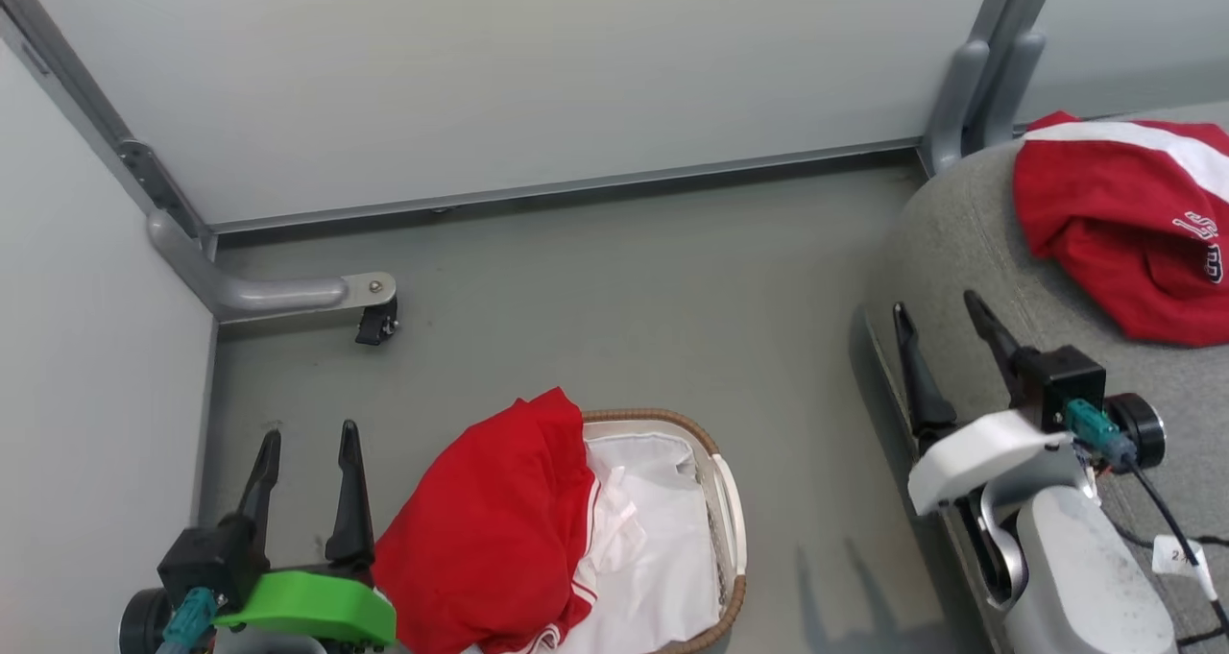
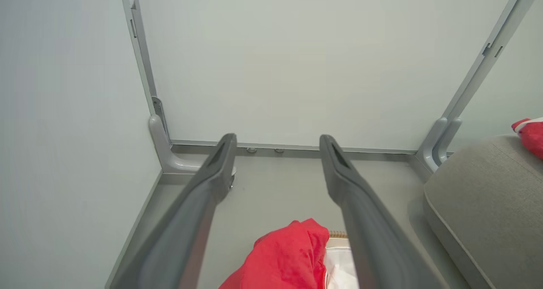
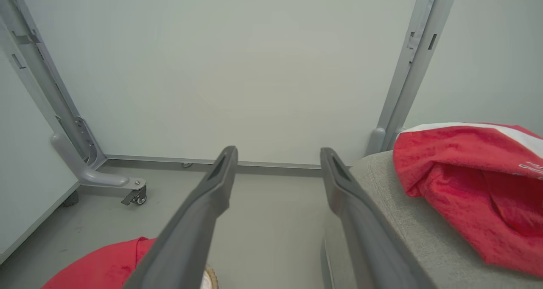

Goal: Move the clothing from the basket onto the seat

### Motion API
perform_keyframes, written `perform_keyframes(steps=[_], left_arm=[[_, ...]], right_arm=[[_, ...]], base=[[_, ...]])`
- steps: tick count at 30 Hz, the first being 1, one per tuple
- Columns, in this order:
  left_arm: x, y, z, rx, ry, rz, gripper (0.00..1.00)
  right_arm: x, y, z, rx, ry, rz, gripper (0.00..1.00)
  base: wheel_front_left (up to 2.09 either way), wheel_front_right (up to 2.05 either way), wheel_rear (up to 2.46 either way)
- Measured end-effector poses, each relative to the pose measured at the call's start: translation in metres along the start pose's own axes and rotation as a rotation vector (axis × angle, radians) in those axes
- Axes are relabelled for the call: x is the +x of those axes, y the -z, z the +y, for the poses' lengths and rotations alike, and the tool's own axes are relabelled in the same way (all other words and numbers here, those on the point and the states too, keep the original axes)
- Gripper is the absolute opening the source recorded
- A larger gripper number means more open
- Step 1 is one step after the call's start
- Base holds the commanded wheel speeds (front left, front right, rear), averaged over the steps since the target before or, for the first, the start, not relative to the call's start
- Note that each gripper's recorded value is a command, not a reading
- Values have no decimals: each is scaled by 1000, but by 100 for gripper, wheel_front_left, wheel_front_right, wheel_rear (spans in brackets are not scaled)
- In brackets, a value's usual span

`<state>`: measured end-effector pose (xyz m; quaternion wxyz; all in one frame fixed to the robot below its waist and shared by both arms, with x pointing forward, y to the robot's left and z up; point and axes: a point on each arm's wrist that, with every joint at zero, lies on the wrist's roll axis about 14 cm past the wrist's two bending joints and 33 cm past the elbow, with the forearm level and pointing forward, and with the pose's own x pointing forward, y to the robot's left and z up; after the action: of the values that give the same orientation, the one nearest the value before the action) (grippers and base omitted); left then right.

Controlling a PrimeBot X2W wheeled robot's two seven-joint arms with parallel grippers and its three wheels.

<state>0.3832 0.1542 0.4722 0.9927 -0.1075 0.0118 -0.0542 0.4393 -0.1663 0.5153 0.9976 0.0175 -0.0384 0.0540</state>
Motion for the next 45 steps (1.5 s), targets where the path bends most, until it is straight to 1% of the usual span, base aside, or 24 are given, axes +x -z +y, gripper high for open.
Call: perform_keyframes(steps=[2, 7, 15, 36, 45], left_arm=[[-10, 0, 7, -3, -26, -1, 100], [-26, 1, 12, -5, -46, 4, 100], [-30, 0, 11, -10, -42, 1, 100], [-26, 7, 1, -16, -12, 21, 100], [-6, 7, -14, -4, 41, 23, 100]], right_arm=[[-8, 3, 8, 25, -15, 4, 100], [-21, 3, 9, 62, -6, -2, 100], [-33, -1, 12, 87, -11, -18, 100], [-33, 5, 15, 103, -17, -2, 100], [-22, 5, 12, 105, -11, -9, 100]], base=[[0, 0, 0], [0, 0, 0], [0, 0, 0], [0, 0, 0], [0, 0, 0]])
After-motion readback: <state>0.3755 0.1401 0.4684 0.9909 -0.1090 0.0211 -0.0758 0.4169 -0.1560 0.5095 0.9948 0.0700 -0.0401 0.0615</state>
